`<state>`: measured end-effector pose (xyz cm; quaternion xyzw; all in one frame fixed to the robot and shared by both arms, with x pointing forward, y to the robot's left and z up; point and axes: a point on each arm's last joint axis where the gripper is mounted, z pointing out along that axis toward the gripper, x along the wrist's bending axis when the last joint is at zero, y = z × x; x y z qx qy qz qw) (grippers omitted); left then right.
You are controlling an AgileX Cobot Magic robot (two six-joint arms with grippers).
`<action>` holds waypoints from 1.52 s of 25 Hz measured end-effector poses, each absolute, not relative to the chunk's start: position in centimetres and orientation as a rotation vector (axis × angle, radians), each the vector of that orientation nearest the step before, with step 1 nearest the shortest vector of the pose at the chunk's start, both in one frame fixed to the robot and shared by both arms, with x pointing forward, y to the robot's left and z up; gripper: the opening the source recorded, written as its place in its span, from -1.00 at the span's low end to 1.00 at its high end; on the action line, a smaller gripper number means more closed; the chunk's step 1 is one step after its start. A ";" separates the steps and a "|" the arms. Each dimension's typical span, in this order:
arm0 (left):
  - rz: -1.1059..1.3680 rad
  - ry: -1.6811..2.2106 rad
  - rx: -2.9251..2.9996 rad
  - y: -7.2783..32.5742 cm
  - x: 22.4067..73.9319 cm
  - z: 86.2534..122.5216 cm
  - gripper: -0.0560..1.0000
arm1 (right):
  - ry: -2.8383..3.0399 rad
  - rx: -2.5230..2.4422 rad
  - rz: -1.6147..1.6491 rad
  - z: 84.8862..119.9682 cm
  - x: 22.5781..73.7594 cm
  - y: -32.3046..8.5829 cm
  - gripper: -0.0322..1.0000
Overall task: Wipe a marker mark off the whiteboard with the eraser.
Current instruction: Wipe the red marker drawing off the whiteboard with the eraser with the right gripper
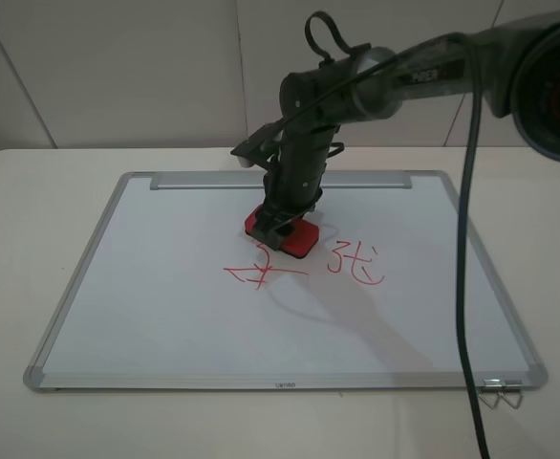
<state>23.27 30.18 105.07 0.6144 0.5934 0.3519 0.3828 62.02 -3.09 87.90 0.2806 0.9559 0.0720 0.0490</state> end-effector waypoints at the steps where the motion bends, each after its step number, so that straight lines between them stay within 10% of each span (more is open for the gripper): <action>1: 0.897 1.513 1.567 30.2 23.3 105.1 0.57 | 2.921 0.840 0.220 87.9 61.6 -2.6 0.03; 18: 0.897 1.513 1.567 30.2 23.3 105.1 0.57 | 3.040 0.487 0.220 87.5 53.5 6.0 0.03; 38: 0.898 1.513 1.568 30.2 23.3 105.1 0.57 | 3.020 0.720 0.112 86.7 57.3 -0.5 0.03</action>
